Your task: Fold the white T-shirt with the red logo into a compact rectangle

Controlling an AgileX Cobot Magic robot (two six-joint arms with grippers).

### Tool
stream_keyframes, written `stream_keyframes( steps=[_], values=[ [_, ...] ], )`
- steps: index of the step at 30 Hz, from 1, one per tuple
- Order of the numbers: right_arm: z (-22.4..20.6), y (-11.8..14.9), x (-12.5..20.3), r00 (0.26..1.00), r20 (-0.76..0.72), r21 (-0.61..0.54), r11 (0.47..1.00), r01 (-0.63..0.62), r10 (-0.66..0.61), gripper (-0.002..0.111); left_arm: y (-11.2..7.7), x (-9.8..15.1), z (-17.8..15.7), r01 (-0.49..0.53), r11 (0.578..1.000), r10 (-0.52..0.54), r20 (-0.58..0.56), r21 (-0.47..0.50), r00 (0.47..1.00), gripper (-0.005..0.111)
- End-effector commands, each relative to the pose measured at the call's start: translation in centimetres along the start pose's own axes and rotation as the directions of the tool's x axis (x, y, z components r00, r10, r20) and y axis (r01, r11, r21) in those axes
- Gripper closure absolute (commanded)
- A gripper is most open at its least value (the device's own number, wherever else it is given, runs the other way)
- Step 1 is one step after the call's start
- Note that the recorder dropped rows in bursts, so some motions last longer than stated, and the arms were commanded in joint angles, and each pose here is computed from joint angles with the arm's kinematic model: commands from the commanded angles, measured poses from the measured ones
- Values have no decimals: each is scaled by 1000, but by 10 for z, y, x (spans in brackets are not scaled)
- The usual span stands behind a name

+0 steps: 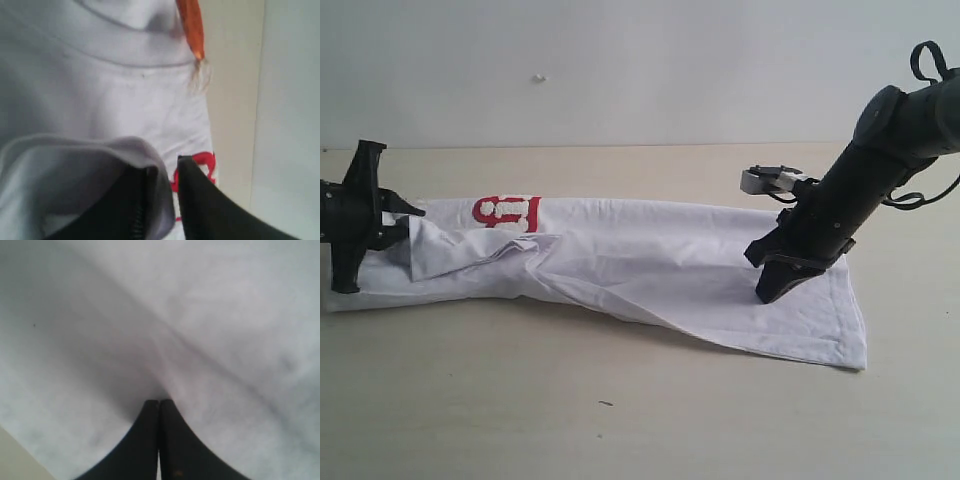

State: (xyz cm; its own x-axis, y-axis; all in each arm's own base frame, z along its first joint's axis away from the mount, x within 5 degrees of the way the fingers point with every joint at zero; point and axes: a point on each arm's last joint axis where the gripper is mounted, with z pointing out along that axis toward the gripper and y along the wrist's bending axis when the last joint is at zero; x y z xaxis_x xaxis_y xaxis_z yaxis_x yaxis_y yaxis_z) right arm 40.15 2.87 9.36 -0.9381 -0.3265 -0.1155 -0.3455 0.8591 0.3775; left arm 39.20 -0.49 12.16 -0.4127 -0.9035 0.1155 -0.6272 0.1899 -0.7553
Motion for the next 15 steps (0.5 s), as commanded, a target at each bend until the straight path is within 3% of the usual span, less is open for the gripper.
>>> stream_keyframes(
  steps=[1, 3, 4, 6, 7, 8, 12, 15],
  values=[
    [23, -15, 11, 996, -82, 66, 997, 33, -27, 108, -12, -27, -9, 14, 999, -17, 94, 35, 995, 83],
    [23, -15, 11, 996, -87, 62, 998, 31, -26, 108, -21, -40, -13, 8, 998, -17, 140, 59, 990, 83],
    [23, -15, 11, 996, -87, 62, 998, 27, -22, 108, -26, -41, -16, -6, 996, -4, 109, 91, 994, 83],
    [23, -14, 11, 996, -89, 59, 998, 26, -21, 108, -32, -31, -19, -59, 983, 67, -42, 174, 997, 83],
    [23, -14, 11, 996, -91, 57, 998, 26, -20, 108, -32, -25, -22, -157, 966, 184, -117, 205, 976, 83],
    [23, -14, 12, 996, -92, 56, 998, 26, -20, 108, -29, -22, -23, -236, 953, 265, -145, 189, 953, 83],
    [23, -13, 13, 994, -108, 43, 999, 24, -20, 108, -18, -17, -23, -358, 927, 375, -207, 113, 904, 83],
    [23, -13, 13, 994, -111, 41, 999, 24, -19, 108, -10, -7, -25, -468, 878, 473, -327, 100, 818, 83]
  ],
)
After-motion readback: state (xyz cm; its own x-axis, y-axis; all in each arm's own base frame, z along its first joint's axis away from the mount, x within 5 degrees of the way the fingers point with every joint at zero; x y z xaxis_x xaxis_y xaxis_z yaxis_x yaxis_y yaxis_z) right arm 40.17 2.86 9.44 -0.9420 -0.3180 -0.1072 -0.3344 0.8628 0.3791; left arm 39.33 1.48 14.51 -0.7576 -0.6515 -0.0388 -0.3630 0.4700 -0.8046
